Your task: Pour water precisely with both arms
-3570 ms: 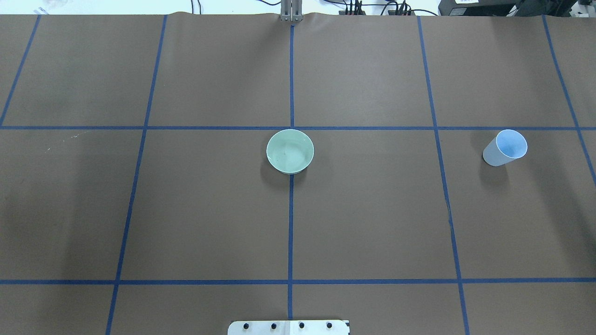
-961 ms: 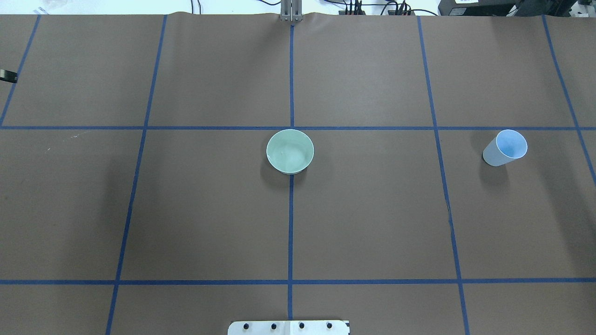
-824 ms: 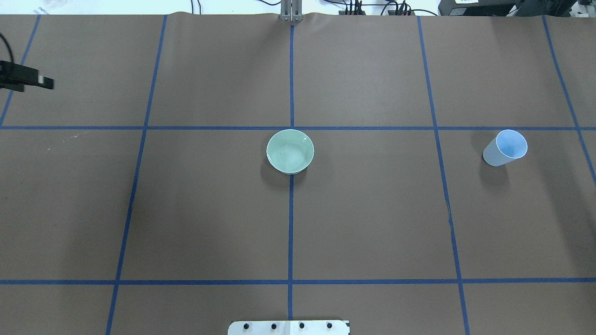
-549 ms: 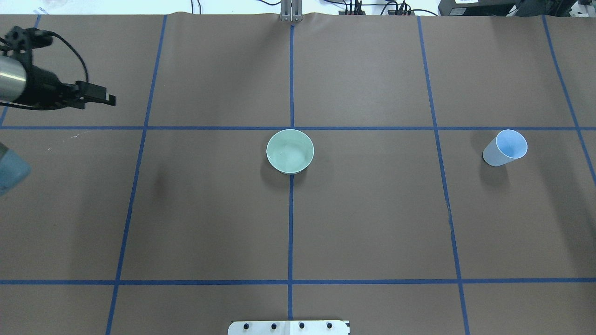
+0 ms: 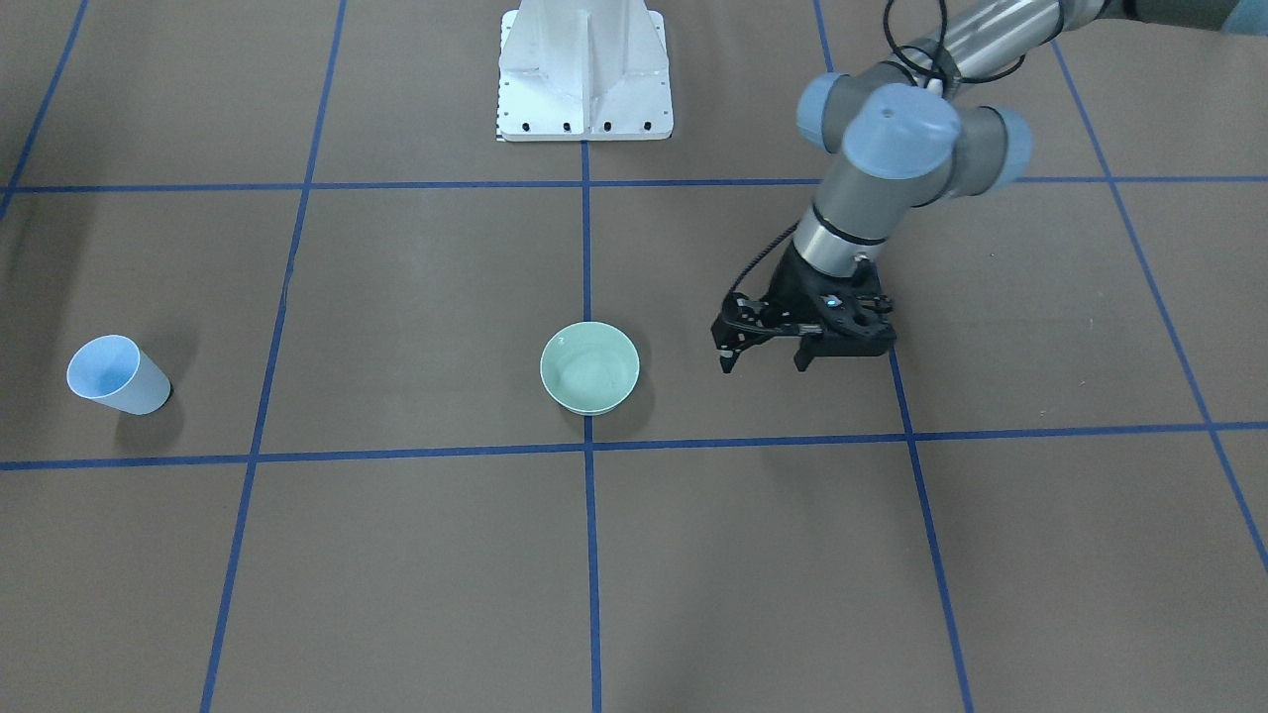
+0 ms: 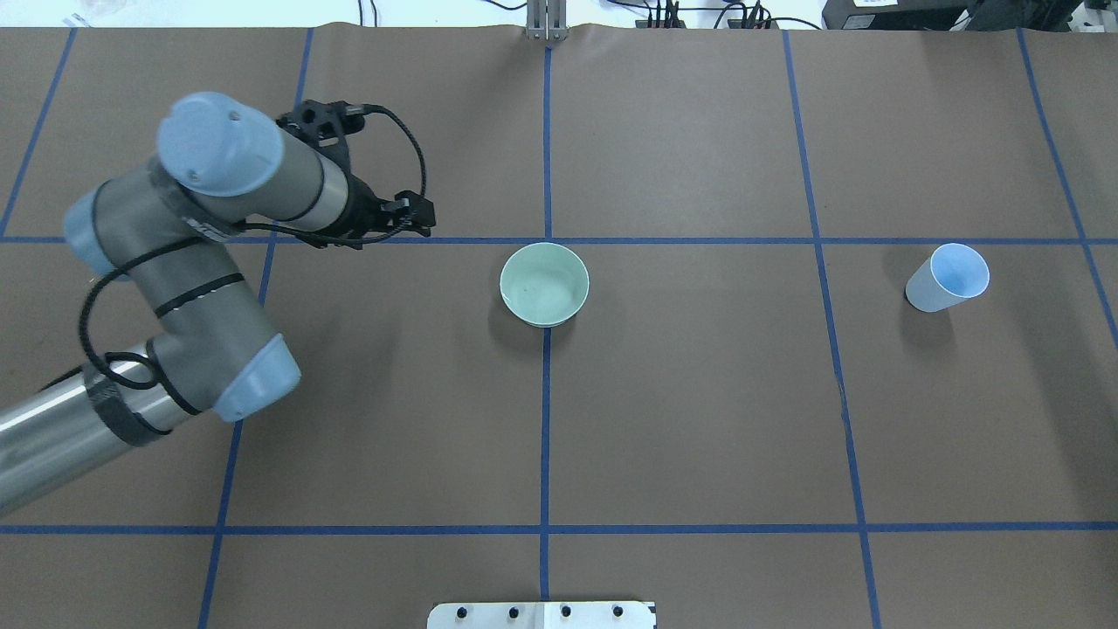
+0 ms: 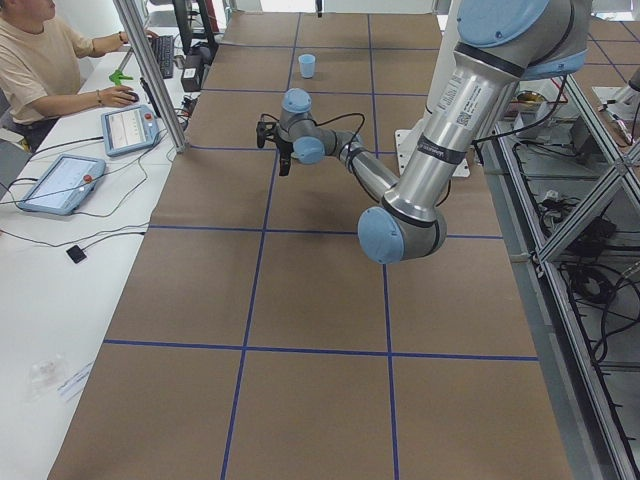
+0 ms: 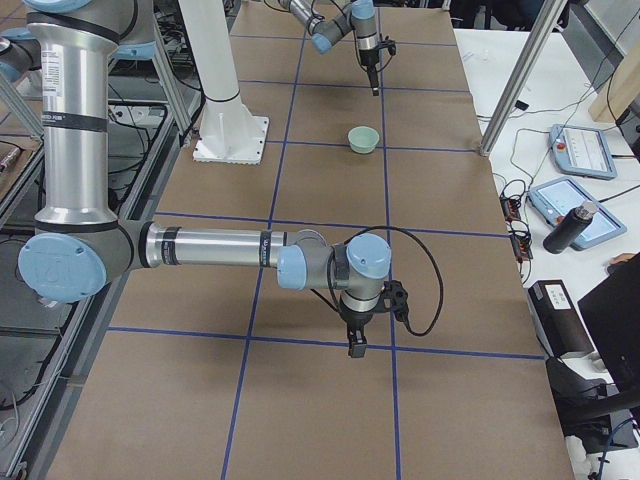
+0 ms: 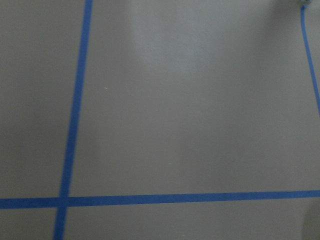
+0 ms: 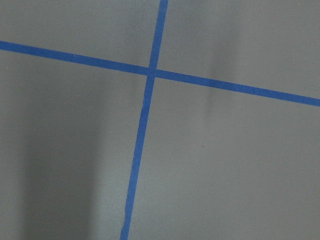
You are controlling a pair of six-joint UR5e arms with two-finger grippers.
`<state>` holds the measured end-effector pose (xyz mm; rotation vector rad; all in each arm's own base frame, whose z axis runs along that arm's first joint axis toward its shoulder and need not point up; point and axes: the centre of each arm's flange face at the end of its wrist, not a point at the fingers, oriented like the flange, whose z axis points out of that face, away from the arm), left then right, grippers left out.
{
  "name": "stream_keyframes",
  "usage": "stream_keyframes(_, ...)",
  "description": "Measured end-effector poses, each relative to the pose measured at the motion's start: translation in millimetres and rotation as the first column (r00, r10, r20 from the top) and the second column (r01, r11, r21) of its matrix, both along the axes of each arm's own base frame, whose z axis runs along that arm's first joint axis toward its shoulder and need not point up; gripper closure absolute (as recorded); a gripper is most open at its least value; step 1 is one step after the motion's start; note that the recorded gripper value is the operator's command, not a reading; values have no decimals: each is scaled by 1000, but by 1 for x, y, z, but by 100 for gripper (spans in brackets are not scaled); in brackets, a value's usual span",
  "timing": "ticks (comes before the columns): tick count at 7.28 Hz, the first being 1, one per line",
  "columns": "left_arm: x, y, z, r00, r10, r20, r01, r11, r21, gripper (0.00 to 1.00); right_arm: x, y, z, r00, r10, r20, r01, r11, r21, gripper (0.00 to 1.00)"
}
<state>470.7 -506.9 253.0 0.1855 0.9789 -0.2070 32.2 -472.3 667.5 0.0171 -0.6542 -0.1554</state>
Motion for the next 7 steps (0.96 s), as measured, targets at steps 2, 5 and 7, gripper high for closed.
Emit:
stream_keyframes(2,65,36,-44,1000,15,23,-14,999,-39,0,0,0,2,1000,0,0,0,1000,1,1)
stream_keyframes(5,122,58,-56,999,-25,42,29,996,-87,13,0,0,3,1000,0,0,0,1000,4,1)
stream_keyframes(7,122,51,-55,998,-53,43,57,993,-105,33,0,1,4,1000,0,0,0,1000,4,1)
